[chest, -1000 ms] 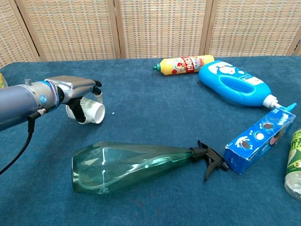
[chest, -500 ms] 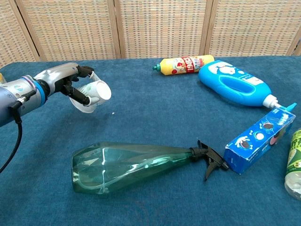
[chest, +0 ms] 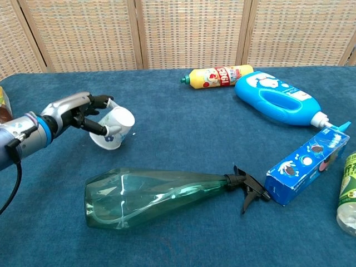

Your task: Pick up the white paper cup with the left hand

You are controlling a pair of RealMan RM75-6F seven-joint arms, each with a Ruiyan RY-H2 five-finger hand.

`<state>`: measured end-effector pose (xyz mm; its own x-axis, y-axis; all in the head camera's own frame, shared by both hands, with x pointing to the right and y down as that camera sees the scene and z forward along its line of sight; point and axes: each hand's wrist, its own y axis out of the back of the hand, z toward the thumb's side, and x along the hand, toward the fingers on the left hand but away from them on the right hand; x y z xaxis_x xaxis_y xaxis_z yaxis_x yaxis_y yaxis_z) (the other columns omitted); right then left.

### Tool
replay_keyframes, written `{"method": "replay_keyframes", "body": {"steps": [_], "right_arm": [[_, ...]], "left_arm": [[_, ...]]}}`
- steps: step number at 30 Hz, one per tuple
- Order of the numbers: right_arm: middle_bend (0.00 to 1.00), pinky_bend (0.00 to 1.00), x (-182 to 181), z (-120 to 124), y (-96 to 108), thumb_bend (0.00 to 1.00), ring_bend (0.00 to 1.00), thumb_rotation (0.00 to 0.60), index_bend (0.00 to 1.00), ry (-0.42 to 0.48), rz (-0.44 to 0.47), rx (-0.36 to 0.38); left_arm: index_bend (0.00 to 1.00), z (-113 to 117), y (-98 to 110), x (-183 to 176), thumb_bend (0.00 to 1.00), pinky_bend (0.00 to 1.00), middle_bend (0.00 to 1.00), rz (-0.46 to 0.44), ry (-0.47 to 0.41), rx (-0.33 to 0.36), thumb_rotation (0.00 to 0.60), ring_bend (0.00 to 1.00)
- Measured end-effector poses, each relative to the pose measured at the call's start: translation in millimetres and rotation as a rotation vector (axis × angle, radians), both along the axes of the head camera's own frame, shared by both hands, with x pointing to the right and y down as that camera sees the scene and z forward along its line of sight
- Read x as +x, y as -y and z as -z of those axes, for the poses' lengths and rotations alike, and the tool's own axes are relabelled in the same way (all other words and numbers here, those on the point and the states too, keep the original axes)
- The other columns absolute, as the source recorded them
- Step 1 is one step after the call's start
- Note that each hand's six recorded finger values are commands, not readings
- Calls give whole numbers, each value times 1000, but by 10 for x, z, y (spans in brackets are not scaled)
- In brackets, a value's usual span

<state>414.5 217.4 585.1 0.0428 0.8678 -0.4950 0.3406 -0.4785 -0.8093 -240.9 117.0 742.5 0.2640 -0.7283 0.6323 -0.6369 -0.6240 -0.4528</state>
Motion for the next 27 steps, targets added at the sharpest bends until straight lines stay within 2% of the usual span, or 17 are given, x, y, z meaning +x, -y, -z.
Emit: {"method": "replay_keyframes", "body": {"steps": [12,17,19,22,25,27], "right_arm": [[0,0,-3,4,1,85,0,600,0,-2,0,3],[0,0,-11,5,-3,85,0,600,0,-3,3,4],[0,0,-14,4,-5,85,0,600,0,-7,5,3],[0,0,-20,3,-7,85,0,600,0,-9,7,4],[0,0,-24,6,-6,85,0,600,0,-11,9,6],[0,0,-26,5,-7,85,0,600,0,-12,11,7]], "left_arm": [[433,-44,-95,-206,323,0,0,-42,42,-5,600,0],[313,-9,-129,-355,303,0,0,-59,71,2,556,0],[220,18,-140,-423,297,0,0,-76,86,8,524,0],[38,49,-145,-488,296,0,0,-90,96,11,515,0],[0,86,-129,-540,296,0,0,-103,110,28,511,0],[0,123,-112,-571,296,0,0,-100,115,48,473,0]]}}
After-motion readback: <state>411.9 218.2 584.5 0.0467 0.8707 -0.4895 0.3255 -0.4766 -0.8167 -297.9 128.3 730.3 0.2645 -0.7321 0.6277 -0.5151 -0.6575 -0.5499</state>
